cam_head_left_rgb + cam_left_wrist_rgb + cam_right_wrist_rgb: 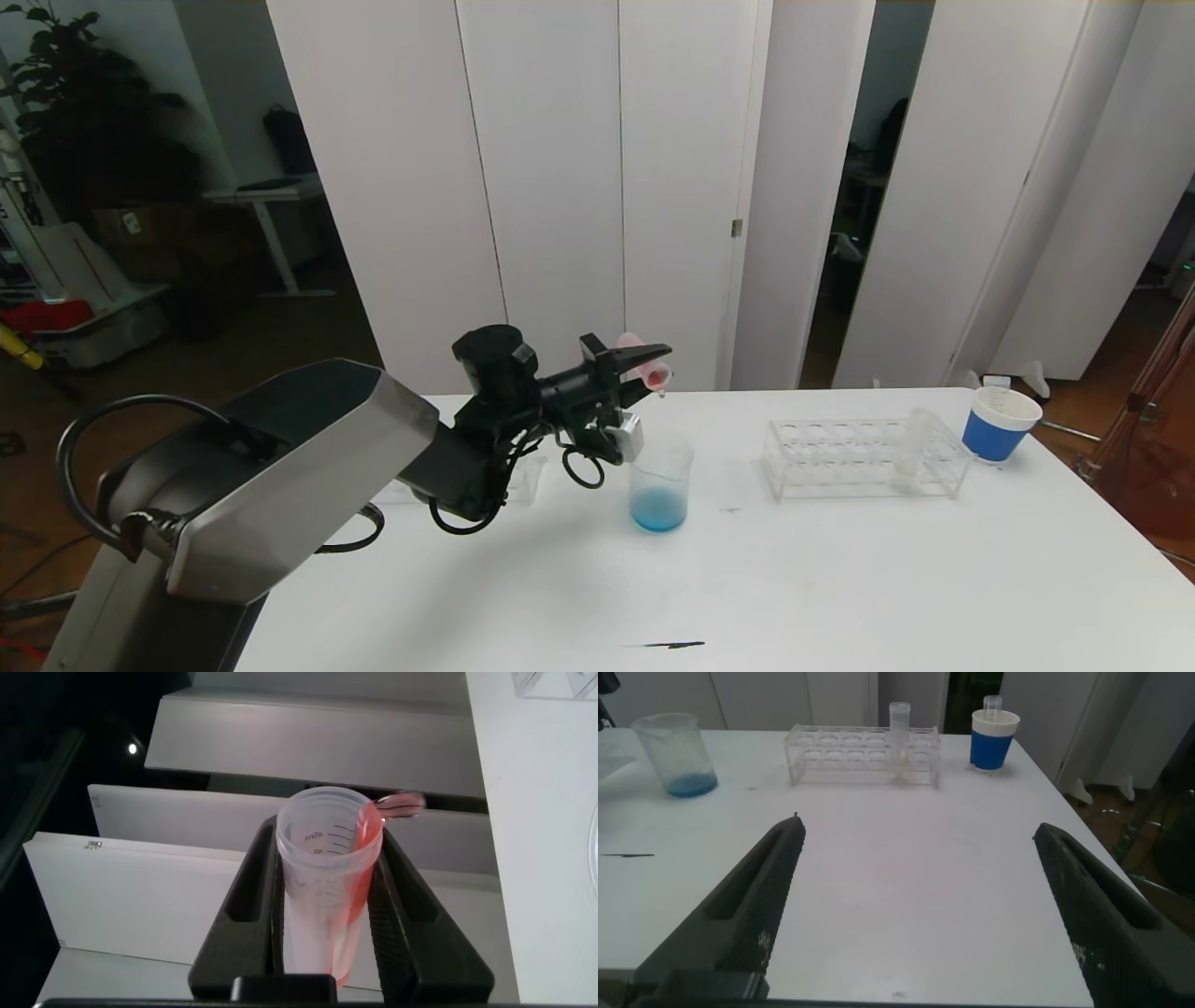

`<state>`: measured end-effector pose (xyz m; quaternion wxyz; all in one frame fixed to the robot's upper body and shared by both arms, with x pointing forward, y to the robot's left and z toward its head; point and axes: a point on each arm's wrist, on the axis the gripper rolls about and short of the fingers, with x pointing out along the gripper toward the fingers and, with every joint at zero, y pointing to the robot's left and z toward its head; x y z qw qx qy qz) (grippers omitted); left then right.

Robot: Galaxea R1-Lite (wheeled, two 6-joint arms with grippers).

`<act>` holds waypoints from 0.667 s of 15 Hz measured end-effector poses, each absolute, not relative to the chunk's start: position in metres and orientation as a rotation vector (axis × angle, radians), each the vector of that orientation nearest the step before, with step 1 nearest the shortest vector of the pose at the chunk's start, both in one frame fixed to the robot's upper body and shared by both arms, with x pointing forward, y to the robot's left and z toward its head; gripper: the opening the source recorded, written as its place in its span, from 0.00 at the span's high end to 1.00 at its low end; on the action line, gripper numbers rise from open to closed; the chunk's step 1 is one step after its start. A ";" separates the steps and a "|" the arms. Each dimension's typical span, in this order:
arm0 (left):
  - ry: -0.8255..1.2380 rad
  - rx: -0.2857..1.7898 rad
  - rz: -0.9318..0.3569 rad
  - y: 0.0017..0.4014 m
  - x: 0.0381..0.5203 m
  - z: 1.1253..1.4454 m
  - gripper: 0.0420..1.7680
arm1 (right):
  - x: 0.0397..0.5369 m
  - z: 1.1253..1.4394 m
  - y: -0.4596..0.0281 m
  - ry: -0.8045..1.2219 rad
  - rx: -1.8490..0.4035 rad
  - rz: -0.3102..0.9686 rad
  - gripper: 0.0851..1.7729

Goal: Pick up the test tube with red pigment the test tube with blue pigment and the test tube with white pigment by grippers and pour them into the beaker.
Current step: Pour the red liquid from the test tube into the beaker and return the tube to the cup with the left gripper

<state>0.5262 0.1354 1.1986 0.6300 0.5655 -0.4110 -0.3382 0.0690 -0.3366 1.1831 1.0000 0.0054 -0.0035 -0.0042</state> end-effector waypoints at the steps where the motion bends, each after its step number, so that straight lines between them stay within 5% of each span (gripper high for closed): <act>1: -0.943 1.297 -0.771 0.136 0.527 1.198 0.67 | 0.069 1.183 -0.337 -0.007 0.011 -0.008 0.01; 10: -0.975 1.300 -0.773 0.137 0.528 1.196 0.67 | 0.069 1.183 -0.337 -0.007 0.010 -0.008 0.01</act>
